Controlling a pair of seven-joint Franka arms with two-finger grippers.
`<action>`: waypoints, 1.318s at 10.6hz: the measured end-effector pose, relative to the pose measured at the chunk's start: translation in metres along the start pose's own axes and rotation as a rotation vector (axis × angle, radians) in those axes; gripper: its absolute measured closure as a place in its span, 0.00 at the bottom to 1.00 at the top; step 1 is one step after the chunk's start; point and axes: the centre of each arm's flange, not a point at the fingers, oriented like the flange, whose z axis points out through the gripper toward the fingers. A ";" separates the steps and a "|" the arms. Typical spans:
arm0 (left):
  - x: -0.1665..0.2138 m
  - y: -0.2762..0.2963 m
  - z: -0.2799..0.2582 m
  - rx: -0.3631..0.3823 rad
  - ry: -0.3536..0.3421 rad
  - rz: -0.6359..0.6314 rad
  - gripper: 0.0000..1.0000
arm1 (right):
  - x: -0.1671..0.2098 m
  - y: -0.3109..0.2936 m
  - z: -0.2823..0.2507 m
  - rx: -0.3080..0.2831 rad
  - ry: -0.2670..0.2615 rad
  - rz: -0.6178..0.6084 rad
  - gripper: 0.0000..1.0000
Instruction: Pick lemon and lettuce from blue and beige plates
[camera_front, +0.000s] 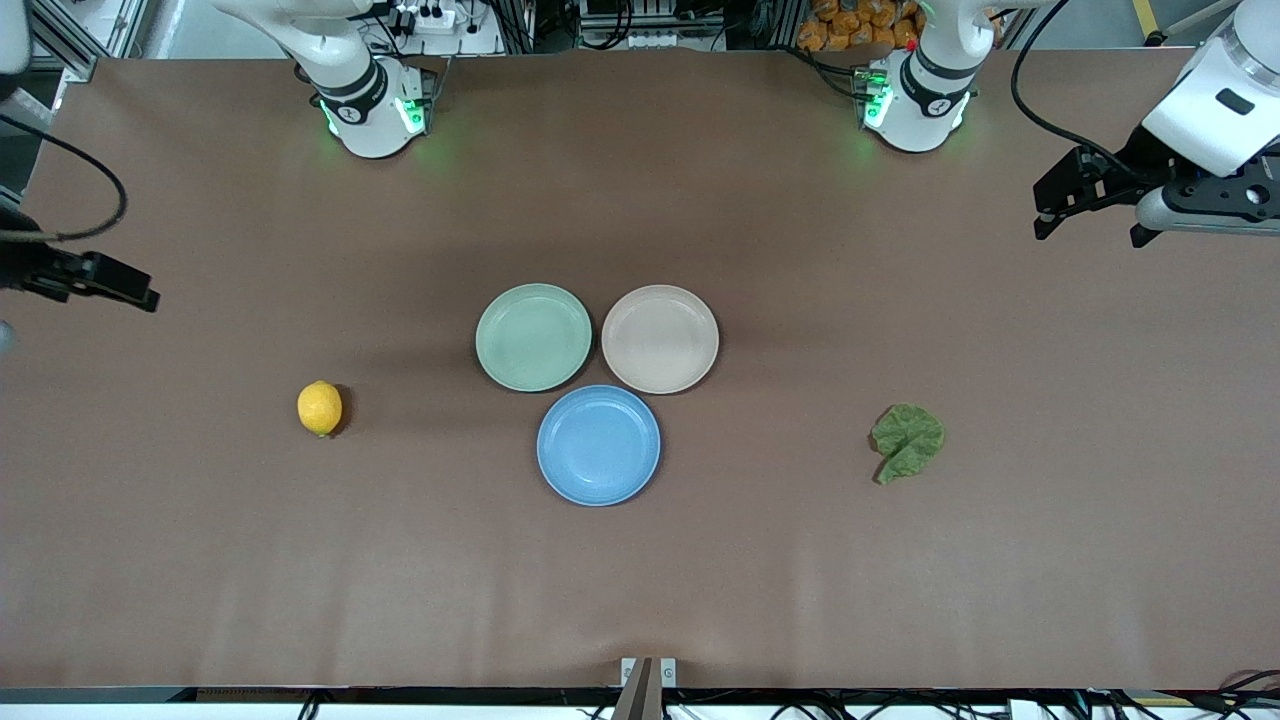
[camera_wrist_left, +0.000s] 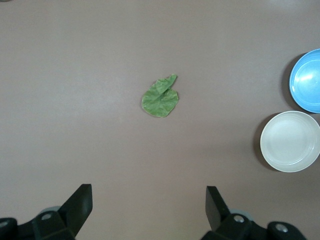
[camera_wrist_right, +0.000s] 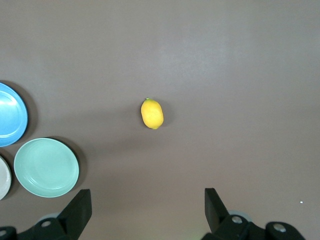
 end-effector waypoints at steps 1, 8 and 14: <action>0.000 0.001 0.000 0.000 0.000 0.001 0.00 | -0.004 0.001 -0.011 0.006 0.034 0.002 0.00; 0.000 0.011 0.002 0.000 -0.005 0.020 0.00 | -0.002 -0.002 -0.010 0.013 0.117 -0.003 0.00; 0.000 0.011 0.002 0.000 -0.005 0.020 0.00 | -0.001 0.001 -0.010 0.013 0.117 0.004 0.00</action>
